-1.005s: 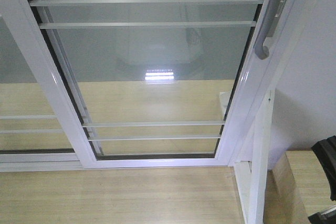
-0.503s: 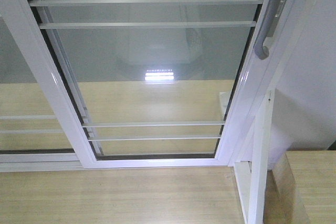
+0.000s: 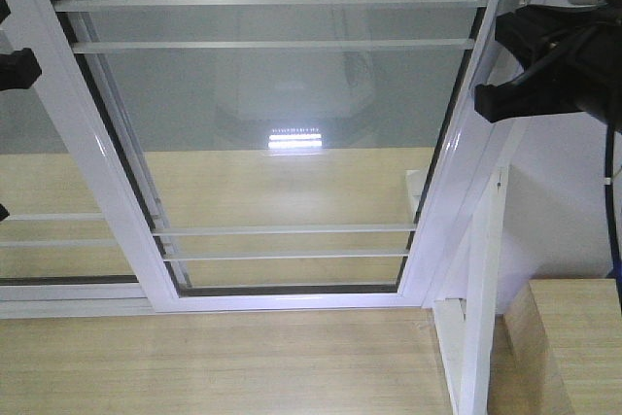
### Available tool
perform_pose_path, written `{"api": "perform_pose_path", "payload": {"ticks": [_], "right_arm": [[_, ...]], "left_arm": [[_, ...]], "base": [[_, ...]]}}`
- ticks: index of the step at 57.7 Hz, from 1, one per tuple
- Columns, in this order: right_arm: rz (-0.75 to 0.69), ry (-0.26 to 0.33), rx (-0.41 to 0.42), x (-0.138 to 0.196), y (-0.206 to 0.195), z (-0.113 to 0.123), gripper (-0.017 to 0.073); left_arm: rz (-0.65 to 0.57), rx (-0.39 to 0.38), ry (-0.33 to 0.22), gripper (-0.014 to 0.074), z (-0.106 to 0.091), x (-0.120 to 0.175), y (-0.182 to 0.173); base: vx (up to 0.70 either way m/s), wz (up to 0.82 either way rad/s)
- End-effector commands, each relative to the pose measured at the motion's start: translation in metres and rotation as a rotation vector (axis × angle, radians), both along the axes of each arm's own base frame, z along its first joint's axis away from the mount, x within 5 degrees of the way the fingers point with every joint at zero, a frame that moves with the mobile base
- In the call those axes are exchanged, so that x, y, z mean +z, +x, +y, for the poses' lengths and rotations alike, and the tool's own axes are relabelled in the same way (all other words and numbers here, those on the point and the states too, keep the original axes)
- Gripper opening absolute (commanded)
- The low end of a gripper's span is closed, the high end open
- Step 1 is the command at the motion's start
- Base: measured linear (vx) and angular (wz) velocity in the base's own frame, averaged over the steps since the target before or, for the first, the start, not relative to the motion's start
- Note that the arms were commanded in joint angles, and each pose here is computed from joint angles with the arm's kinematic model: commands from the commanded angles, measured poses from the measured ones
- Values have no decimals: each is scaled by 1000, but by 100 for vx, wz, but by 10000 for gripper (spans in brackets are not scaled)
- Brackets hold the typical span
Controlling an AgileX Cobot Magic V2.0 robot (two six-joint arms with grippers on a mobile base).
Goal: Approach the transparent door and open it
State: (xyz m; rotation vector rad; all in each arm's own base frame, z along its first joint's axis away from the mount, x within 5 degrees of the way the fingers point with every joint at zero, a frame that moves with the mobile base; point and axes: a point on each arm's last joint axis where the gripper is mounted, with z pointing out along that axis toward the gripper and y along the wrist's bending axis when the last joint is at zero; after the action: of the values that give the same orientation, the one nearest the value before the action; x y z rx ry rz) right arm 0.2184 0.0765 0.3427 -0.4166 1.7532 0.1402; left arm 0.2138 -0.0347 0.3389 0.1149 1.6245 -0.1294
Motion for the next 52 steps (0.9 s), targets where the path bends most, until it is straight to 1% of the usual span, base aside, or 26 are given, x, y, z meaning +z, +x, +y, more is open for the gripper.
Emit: {"api": "perform_pose_path", "payload": {"ticks": [1,9,16,23,28,34,37,41,47,52], "right_arm": [[-113,31,14,19,5,2,-2],[-89,23,14,12,11,4,22],[-70,16,14,7,15,6,100],[-54,11,14,3,19,7,238],[-62,15,18,2,21,8,352],[-79,29,21,3,22,9,444],[-91,48,20,5,23,10,462],[-107,70,21,5,25,11,463],[-131,87,22,3,32,12,456],[-150,112,-18,-2,43,4,456]], "left_arm": [[-107,-4,-27,-1,-1,20,1],[-89,-5,-22,30,-2,18,2],[-81,-6,-20,95,-2,17,2],[-70,-6,-15,202,-2,15,3],[-57,-6,-13,297,-3,12,6],[-40,-6,-10,383,-3,9,10],[-31,-6,-8,414,-4,6,12],[-15,-6,-5,439,-4,3,15],[8,-6,-1,444,-5,-3,20],[18,-6,0,443,-5,-5,22]], "base": [[0,0],[0,0],[0,0],[0,0],[0,0],[0,0],[0,0],[0,0],[0,0],[0,0]]}}
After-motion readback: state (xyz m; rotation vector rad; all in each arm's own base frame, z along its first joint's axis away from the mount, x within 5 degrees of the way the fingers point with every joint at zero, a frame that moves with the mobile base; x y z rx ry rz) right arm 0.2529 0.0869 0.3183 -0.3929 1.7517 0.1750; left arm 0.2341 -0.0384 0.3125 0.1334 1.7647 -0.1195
